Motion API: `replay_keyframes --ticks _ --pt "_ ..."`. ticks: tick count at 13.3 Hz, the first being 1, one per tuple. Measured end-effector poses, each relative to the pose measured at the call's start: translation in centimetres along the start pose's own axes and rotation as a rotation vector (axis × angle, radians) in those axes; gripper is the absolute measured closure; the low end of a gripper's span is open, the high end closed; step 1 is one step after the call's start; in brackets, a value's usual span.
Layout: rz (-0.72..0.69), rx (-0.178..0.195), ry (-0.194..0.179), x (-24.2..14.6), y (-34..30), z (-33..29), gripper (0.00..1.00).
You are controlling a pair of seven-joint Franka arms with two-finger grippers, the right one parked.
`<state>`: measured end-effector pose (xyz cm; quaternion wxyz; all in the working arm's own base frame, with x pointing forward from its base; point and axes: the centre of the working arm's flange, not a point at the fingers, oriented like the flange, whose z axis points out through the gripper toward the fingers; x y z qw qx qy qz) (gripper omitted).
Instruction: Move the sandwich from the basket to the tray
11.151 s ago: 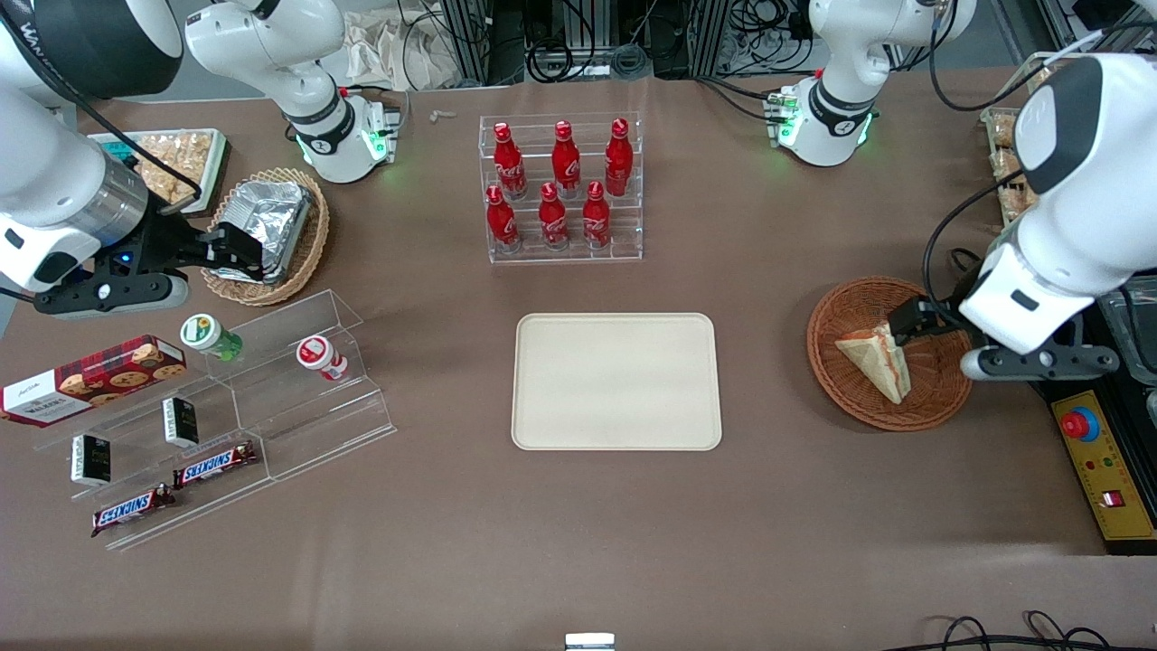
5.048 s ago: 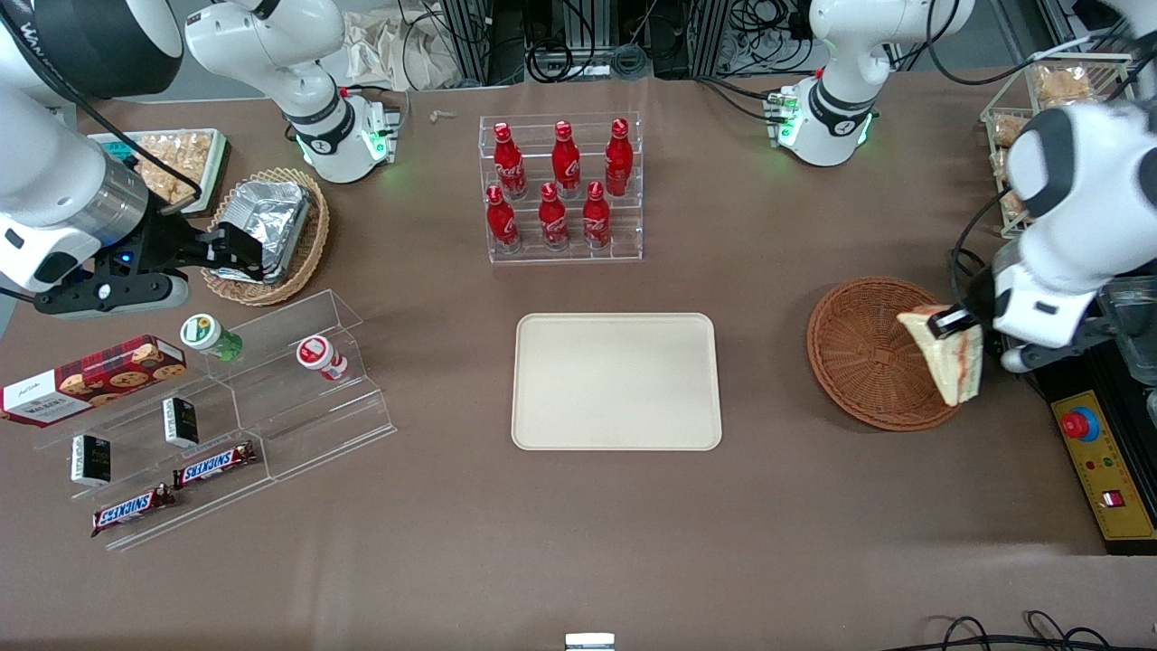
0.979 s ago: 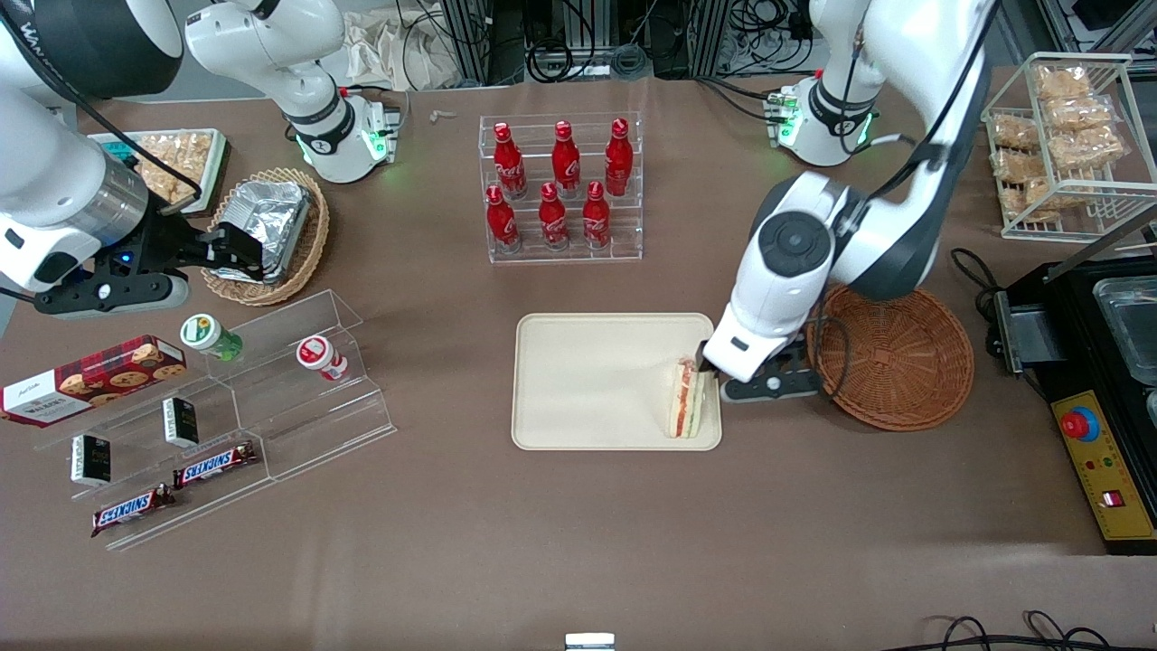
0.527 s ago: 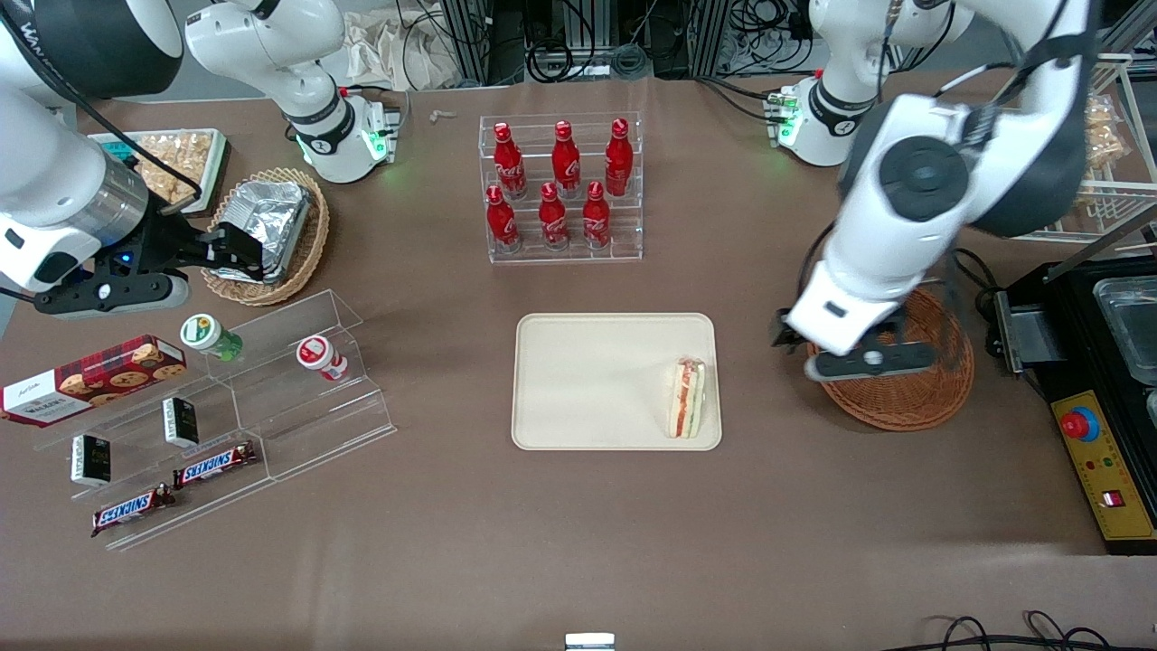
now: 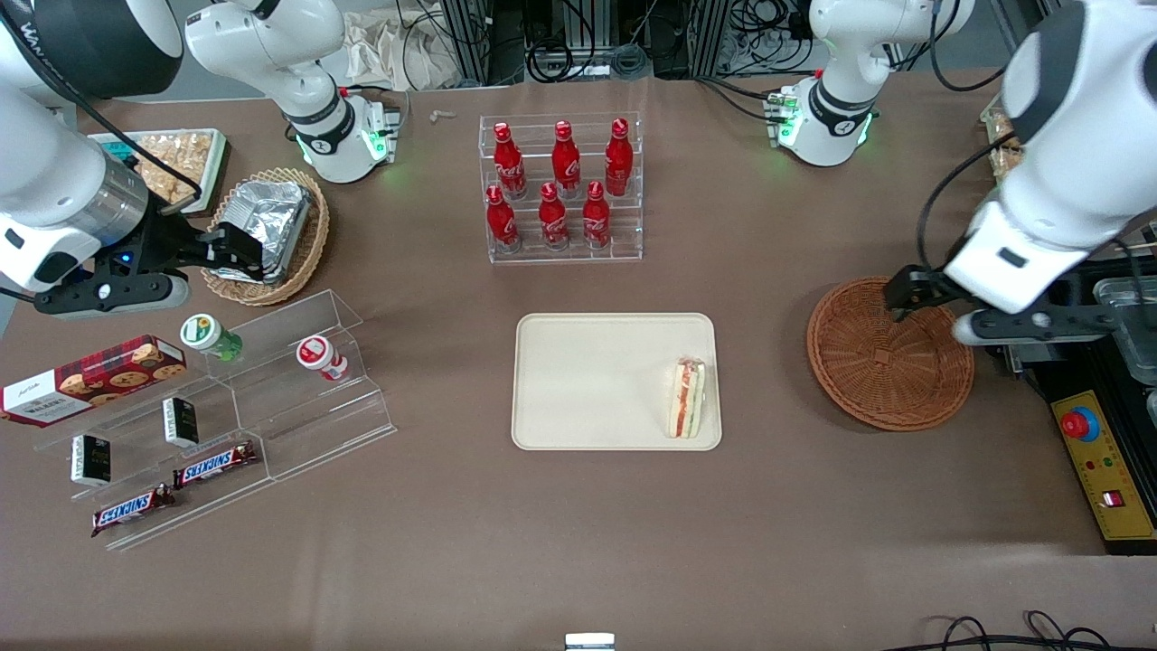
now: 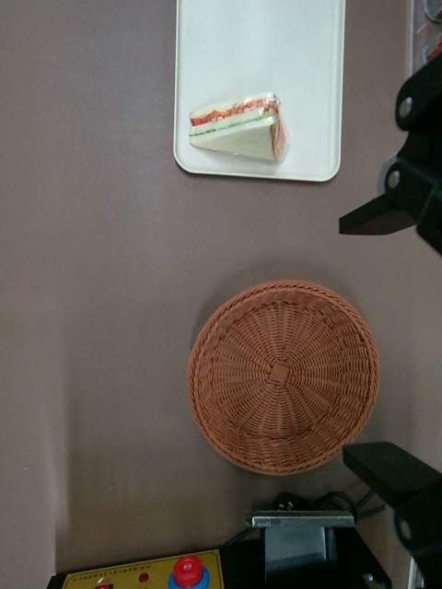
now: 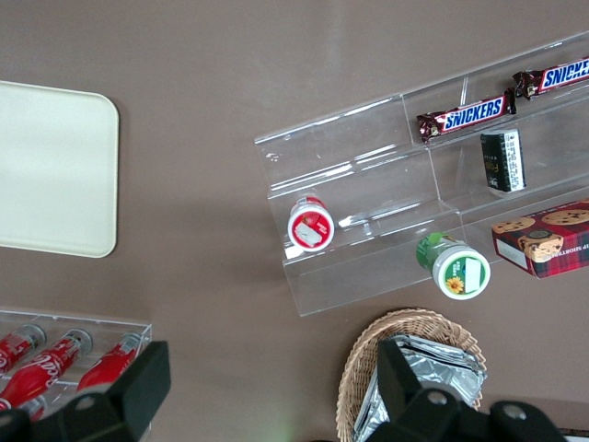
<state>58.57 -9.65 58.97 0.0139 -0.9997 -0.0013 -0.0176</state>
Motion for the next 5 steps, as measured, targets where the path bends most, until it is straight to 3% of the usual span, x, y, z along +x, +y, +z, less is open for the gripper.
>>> replay_keyframes --ticks 5 --pt "-0.025 -0.012 -0.013 0.7 -3.8 0.7 0.0"
